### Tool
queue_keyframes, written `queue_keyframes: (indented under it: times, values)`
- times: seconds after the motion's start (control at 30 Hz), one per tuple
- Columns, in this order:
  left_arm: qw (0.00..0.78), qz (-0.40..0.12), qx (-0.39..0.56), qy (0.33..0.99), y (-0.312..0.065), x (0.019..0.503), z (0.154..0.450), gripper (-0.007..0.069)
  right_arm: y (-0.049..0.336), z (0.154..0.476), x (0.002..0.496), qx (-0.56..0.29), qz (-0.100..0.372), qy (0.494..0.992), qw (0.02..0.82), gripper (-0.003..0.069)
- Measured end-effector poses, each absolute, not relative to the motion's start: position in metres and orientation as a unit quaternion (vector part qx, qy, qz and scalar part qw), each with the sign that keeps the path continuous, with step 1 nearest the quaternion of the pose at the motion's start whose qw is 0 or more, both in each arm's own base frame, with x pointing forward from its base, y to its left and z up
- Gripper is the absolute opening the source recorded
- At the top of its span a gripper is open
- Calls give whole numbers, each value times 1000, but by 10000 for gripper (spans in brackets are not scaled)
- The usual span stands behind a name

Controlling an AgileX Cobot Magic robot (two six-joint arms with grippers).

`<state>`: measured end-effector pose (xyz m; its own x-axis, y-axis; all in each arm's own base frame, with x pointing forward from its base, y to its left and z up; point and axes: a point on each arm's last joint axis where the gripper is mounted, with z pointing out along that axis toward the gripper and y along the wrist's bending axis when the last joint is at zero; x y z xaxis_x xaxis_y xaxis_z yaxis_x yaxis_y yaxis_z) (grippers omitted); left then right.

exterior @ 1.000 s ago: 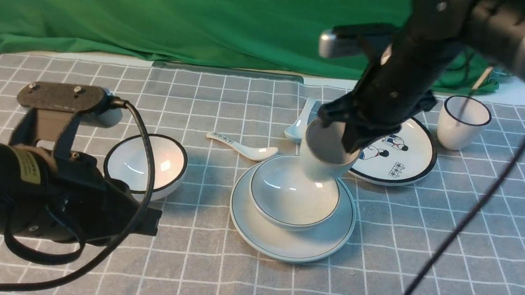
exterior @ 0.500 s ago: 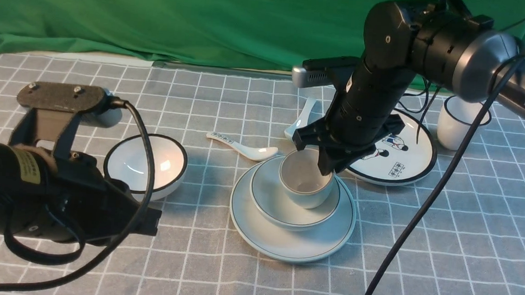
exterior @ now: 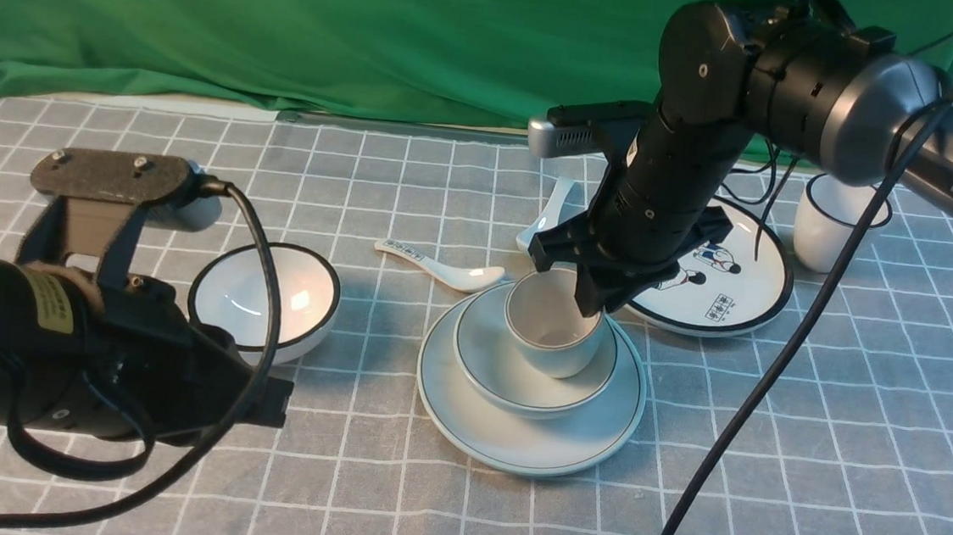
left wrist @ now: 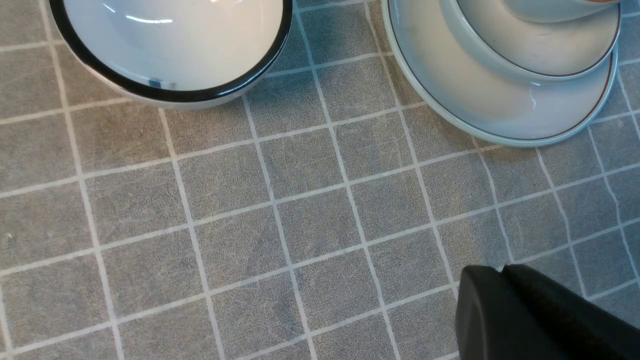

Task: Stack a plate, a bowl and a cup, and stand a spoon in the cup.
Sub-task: Use the right arm to put the blue teacup into the blue rice bowl in the middle, then use the right arm to grab a blue soup spoon

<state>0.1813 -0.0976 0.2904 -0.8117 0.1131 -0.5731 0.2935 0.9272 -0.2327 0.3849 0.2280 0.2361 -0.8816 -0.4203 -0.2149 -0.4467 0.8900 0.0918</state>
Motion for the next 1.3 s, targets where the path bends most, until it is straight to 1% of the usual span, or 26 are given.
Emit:
queue_keyframes:
  times: [0.03, 0.07, 0.53, 0.6, 0.7, 0.73, 0.77, 0.83, 1.03, 1.13, 1.23, 1.3]
  values:
    - [287, -157, 108, 939, -98, 181, 290, 8, 228, 236, 385, -223, 72, 968, 94, 82]
    - [287, -157, 108, 939, -98, 181, 290, 8, 229, 236, 385, -223, 74, 967, 95, 78]
    - [288, -156, 109, 939, -97, 181, 290, 8, 232, 236, 384, -220, 85, 967, 93, 86]
    - [288, -156, 109, 939, -97, 181, 290, 8, 232, 236, 384, -220, 87, 967, 93, 104]
    - [288, -156, 109, 939, -97, 181, 290, 8, 232, 236, 384, -219, 88, 967, 93, 170]
    - [288, -156, 109, 939, -97, 181, 290, 8, 232, 236, 384, -219, 88, 967, 93, 174]
    - [288, -156, 109, 939, -97, 181, 290, 8, 232, 236, 384, -219, 88, 967, 93, 201]
    - [288, -156, 109, 939, -97, 181, 290, 8, 232, 236, 384, -219, 89, 967, 94, 228]
    - [288, -155, 110, 939, -97, 181, 290, 8, 232, 238, 385, -223, 90, 966, 98, 242]
    - [288, -155, 110, 939, -97, 181, 290, 8, 228, 250, 386, -227, 90, 965, 100, 242]
    - [286, -155, 110, 939, -97, 181, 290, 8, 212, 289, 392, -216, 98, 961, 140, 242]
    - [284, -155, 108, 940, -97, 181, 290, 8, 195, 317, 401, -193, 115, 956, 190, 242]
